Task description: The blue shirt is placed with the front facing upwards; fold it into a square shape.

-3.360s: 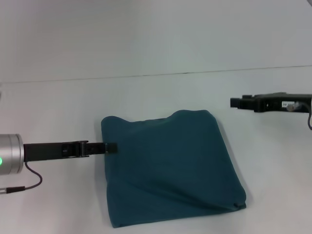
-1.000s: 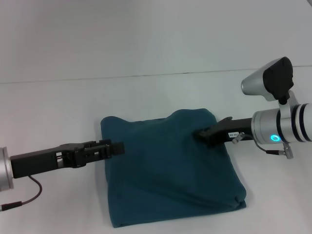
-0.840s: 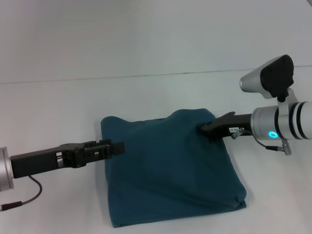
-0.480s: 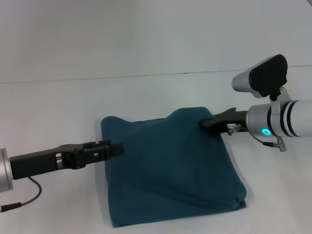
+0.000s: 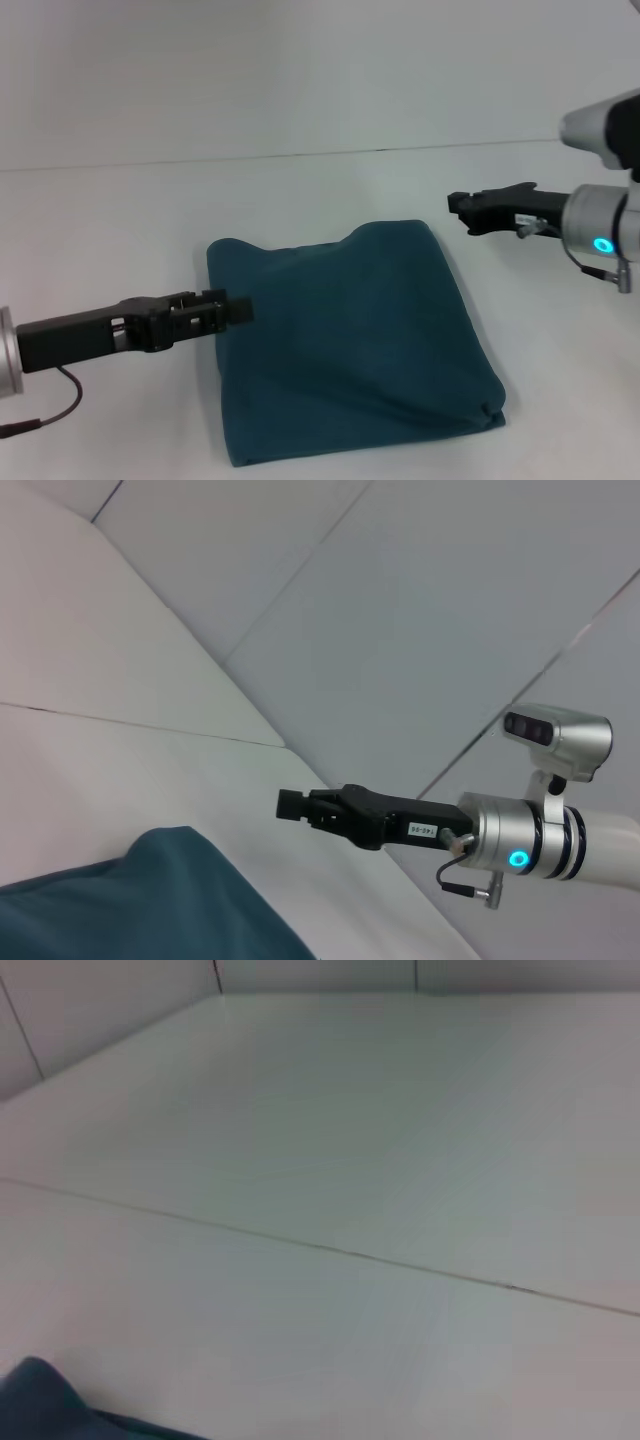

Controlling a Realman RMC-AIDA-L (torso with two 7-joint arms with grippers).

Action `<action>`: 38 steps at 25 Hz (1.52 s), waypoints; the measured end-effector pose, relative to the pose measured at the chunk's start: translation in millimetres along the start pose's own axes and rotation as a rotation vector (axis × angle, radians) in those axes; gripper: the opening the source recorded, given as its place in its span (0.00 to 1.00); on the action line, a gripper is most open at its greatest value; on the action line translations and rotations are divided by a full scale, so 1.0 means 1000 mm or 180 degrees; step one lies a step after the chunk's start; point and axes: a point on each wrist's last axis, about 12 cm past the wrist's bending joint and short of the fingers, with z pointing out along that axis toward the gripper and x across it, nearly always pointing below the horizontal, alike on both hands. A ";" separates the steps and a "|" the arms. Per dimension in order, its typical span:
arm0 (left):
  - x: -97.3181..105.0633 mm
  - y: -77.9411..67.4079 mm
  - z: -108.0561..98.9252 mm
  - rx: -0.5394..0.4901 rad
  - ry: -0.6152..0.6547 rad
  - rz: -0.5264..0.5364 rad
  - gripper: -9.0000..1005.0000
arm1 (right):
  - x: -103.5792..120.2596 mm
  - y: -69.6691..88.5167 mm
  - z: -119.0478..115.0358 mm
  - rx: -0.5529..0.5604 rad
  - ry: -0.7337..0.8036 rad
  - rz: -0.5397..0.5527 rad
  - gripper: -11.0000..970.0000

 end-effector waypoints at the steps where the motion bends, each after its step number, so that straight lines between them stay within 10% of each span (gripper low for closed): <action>1: 0.000 -0.001 0.000 0.0017 0.0003 0.0022 0.72 | 0.001 -0.001 -0.004 -0.0023 -0.0018 0.0002 0.02; 14: 0.012 -0.015 0.009 0.0488 -0.0084 0.0472 0.73 | 0.040 -0.009 -0.076 -0.0702 -0.0637 -0.0088 0.09; 21: 0.027 -0.010 0.017 0.0456 -0.0130 0.0687 0.78 | 0.063 0.010 -0.076 -0.1168 -0.0432 -0.0424 0.20; 23: 0.029 -0.008 0.017 0.0403 -0.0117 0.0753 0.84 | 0.064 0.016 -0.073 -0.1274 -0.0381 -0.0465 0.43; 34: 0.041 -0.003 0.015 0.0303 0.0055 0.0954 0.88 | 0.060 0.039 -0.059 -0.1760 -0.0139 -0.0744 0.92; 38: 0.044 -0.004 0.016 0.0330 0.0131 0.0938 0.88 | 0.059 0.042 -0.057 -0.1849 0.0035 -0.0760 0.93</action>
